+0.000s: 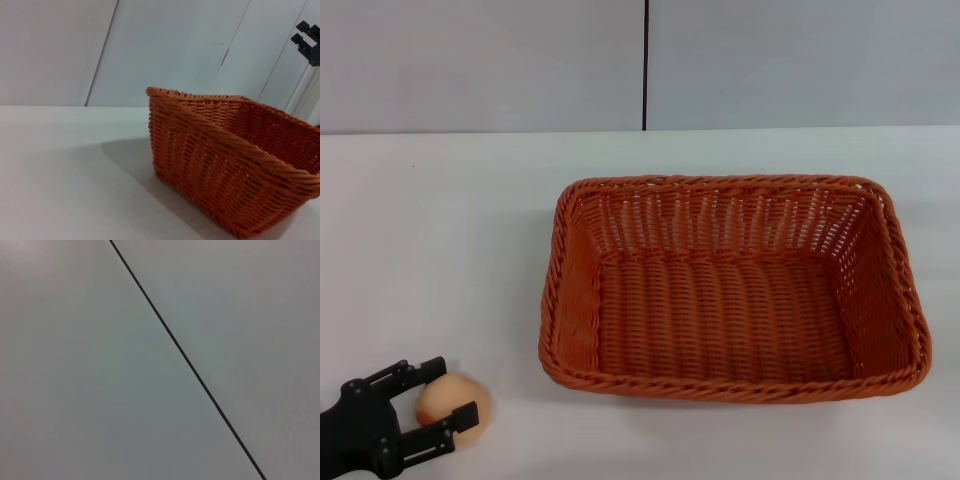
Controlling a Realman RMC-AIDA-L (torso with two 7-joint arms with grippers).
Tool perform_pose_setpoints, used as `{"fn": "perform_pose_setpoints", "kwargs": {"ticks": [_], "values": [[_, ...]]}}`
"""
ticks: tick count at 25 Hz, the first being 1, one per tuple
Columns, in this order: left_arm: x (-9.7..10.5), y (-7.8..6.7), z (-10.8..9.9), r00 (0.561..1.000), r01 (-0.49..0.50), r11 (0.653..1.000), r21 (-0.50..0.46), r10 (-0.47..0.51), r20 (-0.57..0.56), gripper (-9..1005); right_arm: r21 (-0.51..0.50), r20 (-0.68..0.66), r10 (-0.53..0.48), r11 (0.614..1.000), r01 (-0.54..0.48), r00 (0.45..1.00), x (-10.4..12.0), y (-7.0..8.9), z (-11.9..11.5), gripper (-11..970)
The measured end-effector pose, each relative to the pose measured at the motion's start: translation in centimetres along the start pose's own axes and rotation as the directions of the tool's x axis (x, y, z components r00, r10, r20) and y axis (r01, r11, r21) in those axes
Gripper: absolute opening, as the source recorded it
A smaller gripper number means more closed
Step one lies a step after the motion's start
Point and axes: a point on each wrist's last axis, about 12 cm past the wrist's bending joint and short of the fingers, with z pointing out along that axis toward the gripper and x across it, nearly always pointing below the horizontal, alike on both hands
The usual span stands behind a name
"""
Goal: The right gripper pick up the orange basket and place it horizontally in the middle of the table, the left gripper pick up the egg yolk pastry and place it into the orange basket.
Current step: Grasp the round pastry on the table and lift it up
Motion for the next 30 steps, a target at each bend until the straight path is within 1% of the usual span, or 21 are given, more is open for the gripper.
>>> {"fn": "perform_pose_setpoints", "kwargs": {"ticks": [8,18,26,30], "values": [[0.0,0.1,0.1,1.0,-0.004,1.0,-0.001,0.004,-0.006,734,0.014,-0.01,0.0,1.0,0.0,1.0,0.1,-0.2,0.1,563],[-0.3,0.2,0.4,1.0,-0.023,1.0,0.0,0.023,-0.001,302,0.023,-0.018,0.001,1.0,-0.001,1.0,0.3,-0.2,0.4,562],[-0.4,0.1,0.5,1.0,-0.023,1.0,0.004,0.023,0.007,223,0.026,-0.022,0.002,1.0,-0.001,1.0,0.3,-0.3,0.6,562],[-1.2,0.6,0.4,0.998,-0.021,1.0,-0.019,0.022,0.062,186,0.032,-0.025,0.002,1.0,-0.001,1.0,0.4,-0.3,0.6,562]]}}
